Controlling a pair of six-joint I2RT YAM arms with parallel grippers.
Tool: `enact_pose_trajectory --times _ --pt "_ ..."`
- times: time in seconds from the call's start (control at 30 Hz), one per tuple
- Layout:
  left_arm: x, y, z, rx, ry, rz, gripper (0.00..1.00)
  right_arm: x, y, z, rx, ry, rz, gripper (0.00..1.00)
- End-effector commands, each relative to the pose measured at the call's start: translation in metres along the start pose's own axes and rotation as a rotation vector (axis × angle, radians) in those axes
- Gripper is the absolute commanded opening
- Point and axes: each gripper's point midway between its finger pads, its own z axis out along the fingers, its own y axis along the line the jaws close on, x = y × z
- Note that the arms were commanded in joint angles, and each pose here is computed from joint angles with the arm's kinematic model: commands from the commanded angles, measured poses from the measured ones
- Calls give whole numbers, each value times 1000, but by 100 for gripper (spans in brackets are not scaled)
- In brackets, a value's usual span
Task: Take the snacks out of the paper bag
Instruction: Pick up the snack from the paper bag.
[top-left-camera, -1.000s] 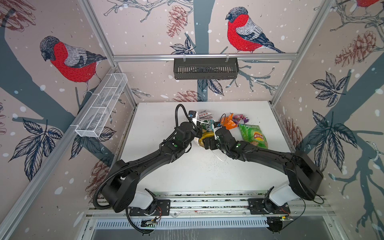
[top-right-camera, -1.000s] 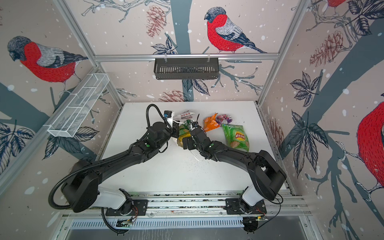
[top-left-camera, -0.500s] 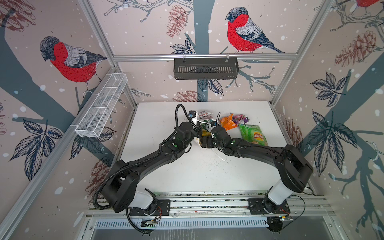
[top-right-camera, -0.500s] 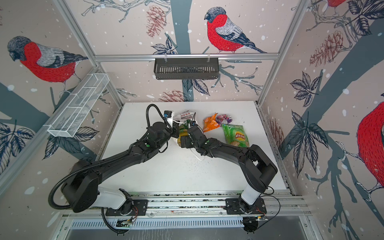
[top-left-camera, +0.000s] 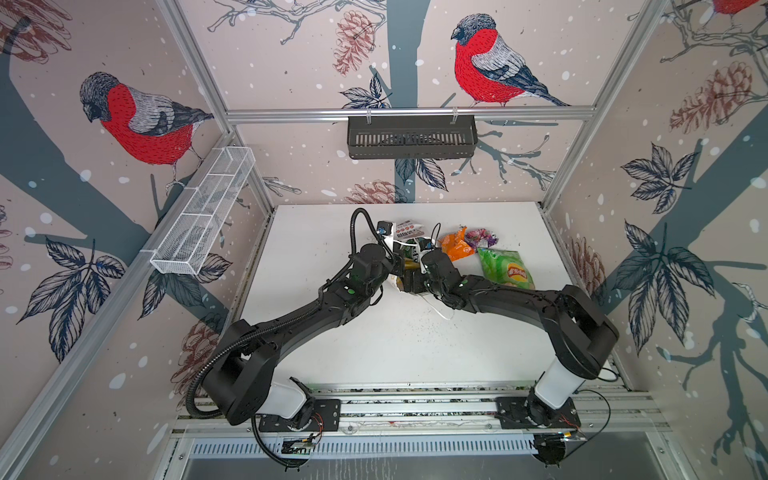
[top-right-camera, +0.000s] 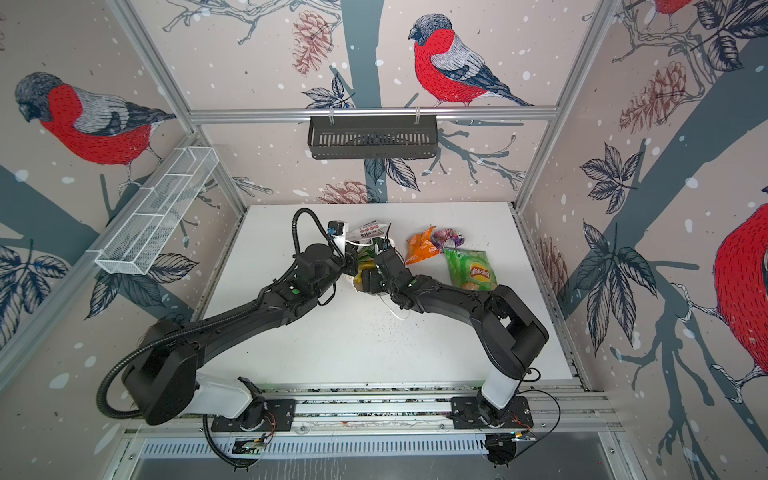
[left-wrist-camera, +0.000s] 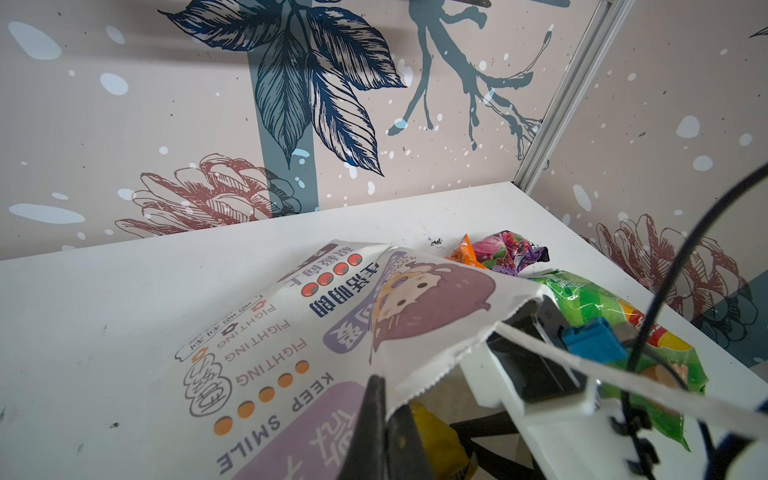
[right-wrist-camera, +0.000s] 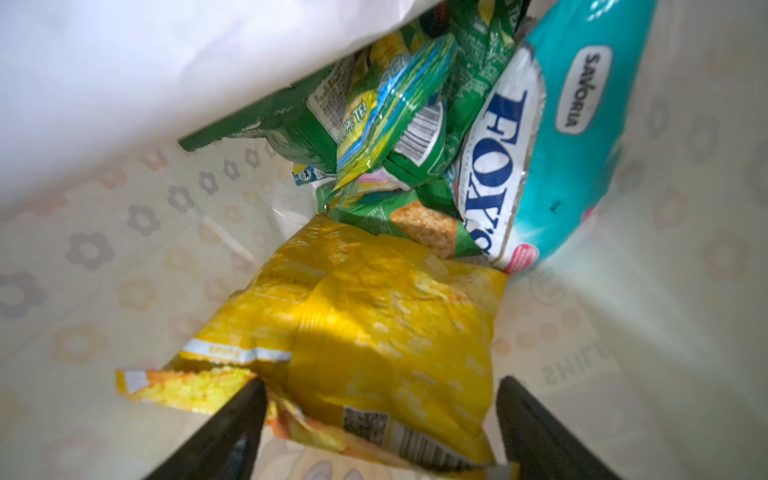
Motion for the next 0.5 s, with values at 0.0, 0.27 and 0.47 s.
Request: enact_pose_trajectory --times 0.0,0.27,0.47 --pt "0 2 1 -15 -1 16 0 -13 3 0 -11 -65 -32 79" --pt "-4 7 -2 -42 -10 27 0 -19 10 -3 -56 -112 -44 56" --pt "-1 6 1 -35 -1 26 0 -23 8 -9 -55 -144 -44 36"
